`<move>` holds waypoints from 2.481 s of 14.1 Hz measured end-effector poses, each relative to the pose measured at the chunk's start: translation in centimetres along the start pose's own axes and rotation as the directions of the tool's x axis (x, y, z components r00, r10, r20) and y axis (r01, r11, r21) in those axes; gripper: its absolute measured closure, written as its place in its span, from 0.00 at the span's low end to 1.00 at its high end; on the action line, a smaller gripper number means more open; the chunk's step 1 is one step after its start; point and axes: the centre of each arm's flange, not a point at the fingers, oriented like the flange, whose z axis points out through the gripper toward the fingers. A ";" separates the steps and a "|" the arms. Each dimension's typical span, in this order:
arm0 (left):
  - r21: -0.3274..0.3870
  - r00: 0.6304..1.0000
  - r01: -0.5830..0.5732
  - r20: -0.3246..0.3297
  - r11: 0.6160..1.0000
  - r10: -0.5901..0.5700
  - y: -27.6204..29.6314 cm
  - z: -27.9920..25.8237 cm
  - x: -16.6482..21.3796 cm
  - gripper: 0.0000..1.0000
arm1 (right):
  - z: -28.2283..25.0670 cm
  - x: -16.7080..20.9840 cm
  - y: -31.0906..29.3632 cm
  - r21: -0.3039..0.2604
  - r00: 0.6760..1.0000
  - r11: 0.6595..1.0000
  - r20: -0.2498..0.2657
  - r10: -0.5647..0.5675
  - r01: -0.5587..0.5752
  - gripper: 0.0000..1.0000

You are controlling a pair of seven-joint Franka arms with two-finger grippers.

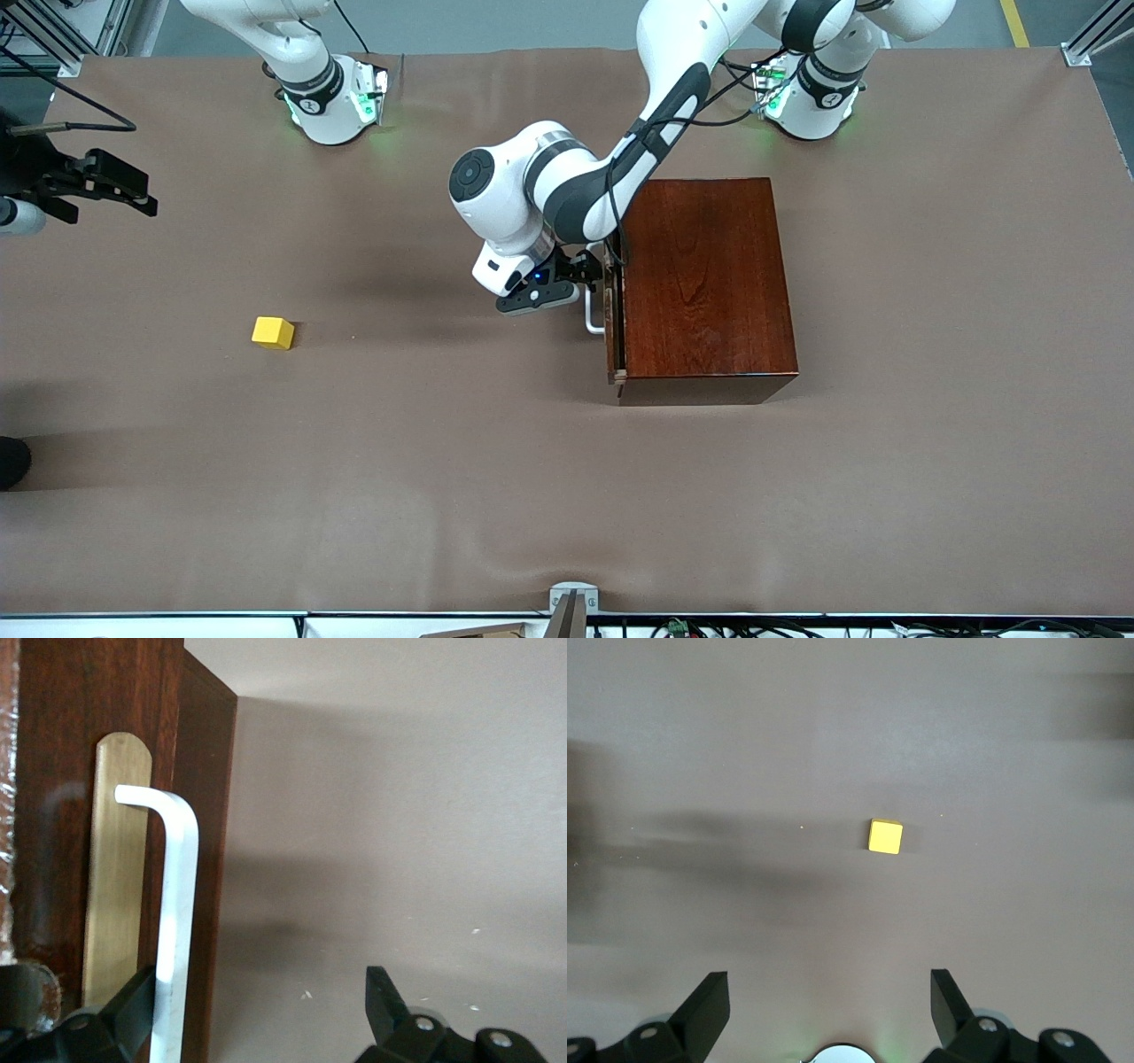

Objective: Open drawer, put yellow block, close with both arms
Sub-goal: 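Pull the drawer open by its handle with the left gripper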

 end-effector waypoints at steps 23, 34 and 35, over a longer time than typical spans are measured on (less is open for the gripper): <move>-0.365 0.967 0.247 0.028 0.898 -0.255 4.4 -3.6 -1.1 0.00 | 0.2 -0.1 0.2 0.001 1.000 1.000 0.013 0.003 -0.003 0.00; -0.322 0.961 0.255 -0.024 0.912 -0.277 1.5 -8.7 0.5 0.00 | 0.4 -0.1 1.0 0.003 1.000 1.000 0.019 0.019 -0.019 0.00; -0.313 0.960 0.257 -0.030 0.914 -0.280 1.0 -9.5 0.6 0.00 | 0.5 0.0 1.0 0.003 1.000 1.000 0.020 0.019 -0.019 0.00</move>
